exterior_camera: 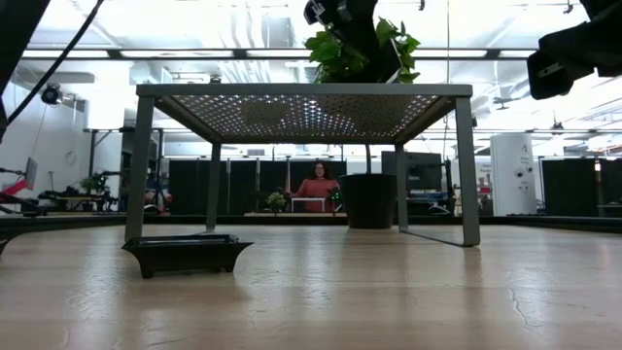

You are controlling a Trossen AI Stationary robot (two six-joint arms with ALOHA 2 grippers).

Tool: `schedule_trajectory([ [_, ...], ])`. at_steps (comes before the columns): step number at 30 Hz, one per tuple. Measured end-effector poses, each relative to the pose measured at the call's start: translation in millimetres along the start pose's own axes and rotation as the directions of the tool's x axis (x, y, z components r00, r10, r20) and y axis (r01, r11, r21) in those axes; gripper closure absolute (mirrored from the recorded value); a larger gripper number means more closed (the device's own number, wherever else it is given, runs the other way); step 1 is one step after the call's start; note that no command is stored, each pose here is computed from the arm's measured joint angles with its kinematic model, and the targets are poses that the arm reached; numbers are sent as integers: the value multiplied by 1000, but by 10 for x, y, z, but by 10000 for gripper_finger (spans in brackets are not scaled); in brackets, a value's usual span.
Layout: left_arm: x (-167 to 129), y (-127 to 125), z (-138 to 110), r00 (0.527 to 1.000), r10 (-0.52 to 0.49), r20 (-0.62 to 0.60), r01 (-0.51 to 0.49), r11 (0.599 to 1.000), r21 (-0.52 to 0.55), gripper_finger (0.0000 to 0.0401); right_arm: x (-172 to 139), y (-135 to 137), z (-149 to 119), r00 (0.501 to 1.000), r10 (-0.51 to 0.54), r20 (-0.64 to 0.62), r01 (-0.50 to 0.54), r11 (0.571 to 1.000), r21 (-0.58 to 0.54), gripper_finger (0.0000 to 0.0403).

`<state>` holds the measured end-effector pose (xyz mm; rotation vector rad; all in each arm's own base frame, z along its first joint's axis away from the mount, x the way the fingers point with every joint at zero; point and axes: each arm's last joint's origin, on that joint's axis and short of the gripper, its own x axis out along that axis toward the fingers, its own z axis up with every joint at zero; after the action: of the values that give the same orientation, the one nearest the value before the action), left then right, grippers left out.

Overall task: Pick & Place Mini shaped plates
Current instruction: Stack the black distorted square plate on the black distorted square plates on the shelf, then stack the black square plate on the black square plate on the shelf

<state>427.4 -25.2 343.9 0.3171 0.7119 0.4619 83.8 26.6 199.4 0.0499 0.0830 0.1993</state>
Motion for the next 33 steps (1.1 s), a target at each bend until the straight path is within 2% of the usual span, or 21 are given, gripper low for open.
schedule_trajectory([
  [14,-5,-4,-16,1000,12,-15,-12,999,38,399,0,0,0,1000,0,0,0,1000,0,394],
  [25,-8,-8,-36,999,14,-32,-14,1000,11,333,0,0,0,1000,0,0,0,1000,-2,394],
  [33,-31,-22,-27,1000,13,-26,-14,1000,-9,322,0,0,0,1000,0,0,0,1000,0,394],
])
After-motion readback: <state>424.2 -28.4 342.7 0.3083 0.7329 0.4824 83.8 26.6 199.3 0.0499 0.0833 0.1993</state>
